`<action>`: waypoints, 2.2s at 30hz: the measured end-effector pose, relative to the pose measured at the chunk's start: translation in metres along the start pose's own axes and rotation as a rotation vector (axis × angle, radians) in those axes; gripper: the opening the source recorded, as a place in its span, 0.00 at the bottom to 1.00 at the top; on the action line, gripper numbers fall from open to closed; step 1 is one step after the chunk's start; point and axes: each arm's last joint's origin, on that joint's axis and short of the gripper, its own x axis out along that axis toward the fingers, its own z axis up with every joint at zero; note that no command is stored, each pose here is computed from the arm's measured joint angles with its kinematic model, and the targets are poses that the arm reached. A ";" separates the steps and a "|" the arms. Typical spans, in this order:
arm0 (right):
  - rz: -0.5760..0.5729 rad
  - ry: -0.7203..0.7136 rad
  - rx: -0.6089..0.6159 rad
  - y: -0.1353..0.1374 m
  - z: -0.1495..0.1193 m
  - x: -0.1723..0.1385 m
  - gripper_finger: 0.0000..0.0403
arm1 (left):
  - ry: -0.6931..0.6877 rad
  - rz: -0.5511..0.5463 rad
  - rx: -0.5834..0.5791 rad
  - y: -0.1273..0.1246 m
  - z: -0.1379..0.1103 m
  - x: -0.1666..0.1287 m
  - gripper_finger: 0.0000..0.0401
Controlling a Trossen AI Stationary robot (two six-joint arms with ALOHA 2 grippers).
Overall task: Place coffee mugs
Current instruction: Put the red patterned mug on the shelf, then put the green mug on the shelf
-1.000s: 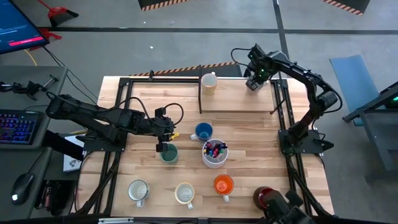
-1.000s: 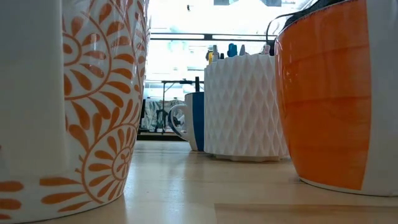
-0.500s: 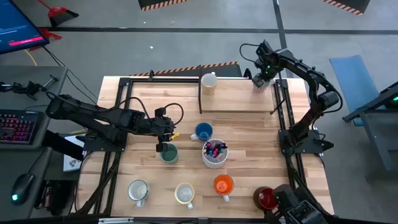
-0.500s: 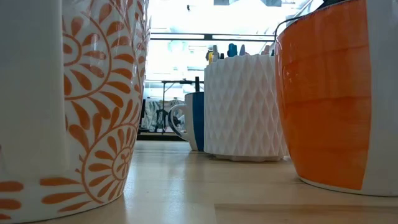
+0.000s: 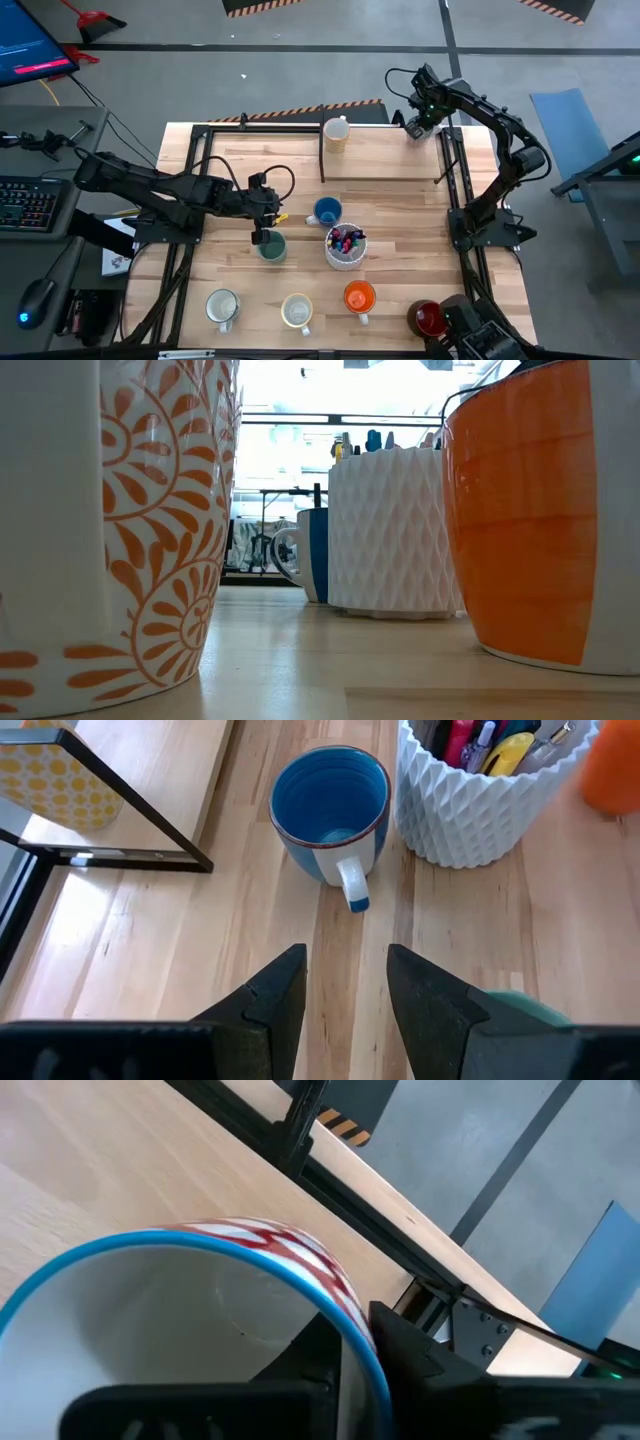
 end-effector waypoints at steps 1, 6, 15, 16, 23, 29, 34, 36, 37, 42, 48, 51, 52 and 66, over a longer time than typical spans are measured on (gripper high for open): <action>-0.001 0.001 0.000 0.000 0.000 0.000 0.09 | 0.000 0.000 0.000 0.000 0.000 0.000 0.33; -0.002 0.002 -0.001 0.000 0.000 0.000 0.14 | 0.000 -0.001 0.001 0.000 0.000 0.000 0.33; -0.053 0.014 -0.016 -0.001 -0.001 0.000 0.22 | 0.000 -0.001 0.001 0.000 0.000 0.000 0.33; -0.052 0.014 -0.016 -0.001 -0.001 0.000 0.22 | 0.000 -0.001 0.001 0.000 0.000 0.000 0.33; -0.060 -0.014 -0.017 -0.003 -0.005 -0.012 0.23 | 0.000 -0.002 0.001 0.000 0.000 0.000 0.33; -0.079 -0.102 -0.008 -0.006 -0.016 -0.042 0.23 | 0.000 -0.001 0.001 0.000 0.000 0.000 0.33; 0.045 -0.169 0.033 -0.002 -0.034 -0.071 0.23 | 0.000 -0.001 0.002 0.000 0.000 0.000 0.33; 0.173 -0.199 0.027 0.004 -0.043 -0.083 0.23 | 0.000 -0.001 0.002 0.000 0.000 0.000 0.33; 0.232 -0.212 0.016 0.009 -0.047 -0.089 0.23 | 0.000 -0.001 0.002 0.000 0.000 0.000 0.33; 0.449 -0.220 -0.075 0.040 -0.070 -0.118 0.23 | 0.000 -0.001 0.002 0.000 0.000 0.000 0.33; 0.566 -0.168 -0.273 0.072 -0.115 -0.151 0.23 | 0.005 -0.040 0.001 -0.001 0.000 0.000 0.33; 0.598 -0.229 -0.282 0.078 -0.135 -0.169 0.23 | 0.022 -0.116 -0.016 -0.004 -0.001 0.000 0.33; 0.610 -0.256 -0.270 0.078 -0.141 -0.175 0.23 | 0.036 -0.141 -0.025 -0.004 -0.002 -0.001 0.33; 0.518 -0.385 -0.257 0.093 -0.192 -0.204 0.23 | 0.303 -0.153 -0.089 -0.014 -0.020 0.028 0.33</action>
